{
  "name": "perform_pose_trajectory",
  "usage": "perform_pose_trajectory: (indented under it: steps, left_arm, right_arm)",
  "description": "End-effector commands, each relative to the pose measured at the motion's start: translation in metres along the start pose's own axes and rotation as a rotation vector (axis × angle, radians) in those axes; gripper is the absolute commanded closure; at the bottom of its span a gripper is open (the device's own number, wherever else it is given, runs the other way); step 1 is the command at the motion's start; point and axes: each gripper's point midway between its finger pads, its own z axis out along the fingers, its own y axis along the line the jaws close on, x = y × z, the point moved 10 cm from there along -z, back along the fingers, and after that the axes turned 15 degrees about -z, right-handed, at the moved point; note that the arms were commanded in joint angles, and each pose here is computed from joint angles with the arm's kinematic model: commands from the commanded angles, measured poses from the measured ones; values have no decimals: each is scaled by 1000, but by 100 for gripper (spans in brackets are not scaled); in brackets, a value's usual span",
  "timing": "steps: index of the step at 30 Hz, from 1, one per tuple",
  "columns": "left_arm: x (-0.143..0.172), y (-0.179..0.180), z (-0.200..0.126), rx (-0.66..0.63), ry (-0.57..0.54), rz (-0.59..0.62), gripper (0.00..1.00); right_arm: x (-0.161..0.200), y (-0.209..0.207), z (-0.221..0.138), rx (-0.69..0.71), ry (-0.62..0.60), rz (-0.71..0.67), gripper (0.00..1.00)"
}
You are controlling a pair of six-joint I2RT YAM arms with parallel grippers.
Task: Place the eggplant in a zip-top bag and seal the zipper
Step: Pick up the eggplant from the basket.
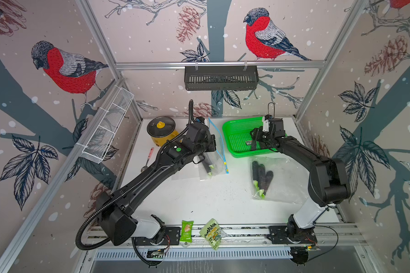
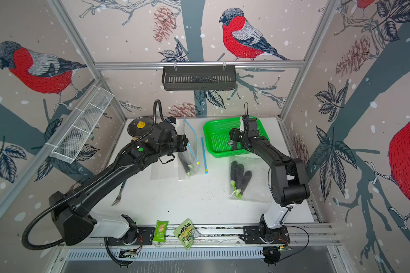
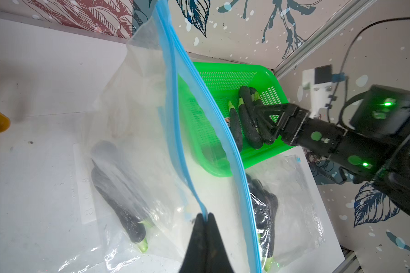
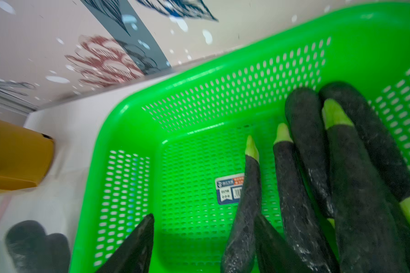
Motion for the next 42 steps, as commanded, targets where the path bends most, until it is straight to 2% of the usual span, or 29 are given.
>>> perform_pose_trajectory:
  steps: [1, 5, 14, 18, 22, 24, 27, 35, 42]
  left_arm:
    - [-5, -3, -2, 27, -28, 3, 100]
    - [-3, -2, 0, 33, -21, -2, 100]
    - [-2, -1, -1, 33, -19, -6, 100]
    - [-1, -1, -2, 34, -17, -5, 100]
    - [-1, 0, -1, 31, -16, -5, 100]
    - [-1, 0, -1, 33, -15, -6, 100]
    - [-1, 0, -2, 34, -16, -6, 100]
    - [-1, -1, -2, 37, -15, -8, 100]
    - [-3, -4, -4, 56, -14, -8, 100]
  right_arm:
    - [8, -8, 15, 56, 53, -24, 38]
    - [19, -17, 36, 110, 104, -31, 44]
    - [36, -25, 73, 147, 204, -42, 47]
    - [41, -25, 79, 153, 223, -48, 58]
    - [39, -22, 79, 141, 219, -54, 62]
    - [35, -20, 77, 132, 207, -57, 67]
    - [20, -12, 62, 120, 143, -76, 73]
    - [-43, 29, -15, -22, -103, -126, 74]
    - [-74, 123, -108, -294, -434, -271, 74]
